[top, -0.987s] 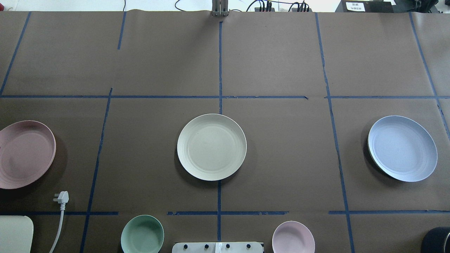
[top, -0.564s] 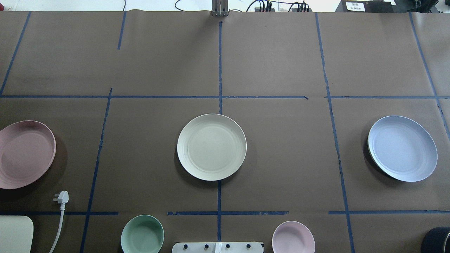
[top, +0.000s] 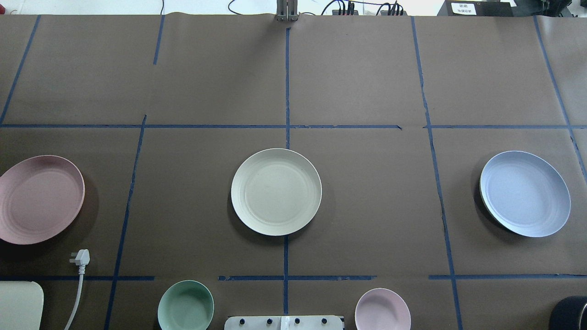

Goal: Stack three plates with pink and blue
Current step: 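Lift the pink plate with the left gripper and lower it onto the cream plate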

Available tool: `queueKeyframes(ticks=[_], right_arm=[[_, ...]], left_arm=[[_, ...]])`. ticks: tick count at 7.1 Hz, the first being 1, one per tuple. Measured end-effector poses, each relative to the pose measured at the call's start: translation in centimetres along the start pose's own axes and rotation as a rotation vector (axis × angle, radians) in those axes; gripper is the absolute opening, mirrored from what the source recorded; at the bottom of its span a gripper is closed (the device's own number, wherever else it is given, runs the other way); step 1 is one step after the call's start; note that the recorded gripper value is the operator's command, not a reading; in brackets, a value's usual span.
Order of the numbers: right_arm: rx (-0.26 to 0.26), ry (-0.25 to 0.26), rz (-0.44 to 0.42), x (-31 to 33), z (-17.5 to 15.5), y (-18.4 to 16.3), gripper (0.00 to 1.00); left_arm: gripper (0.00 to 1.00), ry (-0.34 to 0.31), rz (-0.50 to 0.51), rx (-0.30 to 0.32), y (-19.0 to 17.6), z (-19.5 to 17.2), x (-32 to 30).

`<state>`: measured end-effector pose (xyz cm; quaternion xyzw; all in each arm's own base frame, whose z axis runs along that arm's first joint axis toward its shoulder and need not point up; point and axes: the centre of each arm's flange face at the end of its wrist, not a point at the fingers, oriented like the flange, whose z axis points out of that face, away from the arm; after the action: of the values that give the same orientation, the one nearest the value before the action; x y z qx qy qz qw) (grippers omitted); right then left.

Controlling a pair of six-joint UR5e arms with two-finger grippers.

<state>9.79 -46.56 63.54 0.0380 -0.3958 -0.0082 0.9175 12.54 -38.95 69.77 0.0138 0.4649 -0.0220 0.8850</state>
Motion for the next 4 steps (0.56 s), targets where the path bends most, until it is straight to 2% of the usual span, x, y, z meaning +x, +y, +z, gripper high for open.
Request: queueKeyframes(ticks=[2,4], right_arm=[[0.002,0.0,-0.003,-0.1,-0.1,0.0,1.0],[0.02,0.0,-0.024,-1.0,-0.9,-0.5,1.0]], left_arm=[[0.0,0.105,-0.045,-0.016,-0.6,-3.2,-0.5],[0.0,0.15,-0.067,-0.009,-3.1,-6.5,3.0]])
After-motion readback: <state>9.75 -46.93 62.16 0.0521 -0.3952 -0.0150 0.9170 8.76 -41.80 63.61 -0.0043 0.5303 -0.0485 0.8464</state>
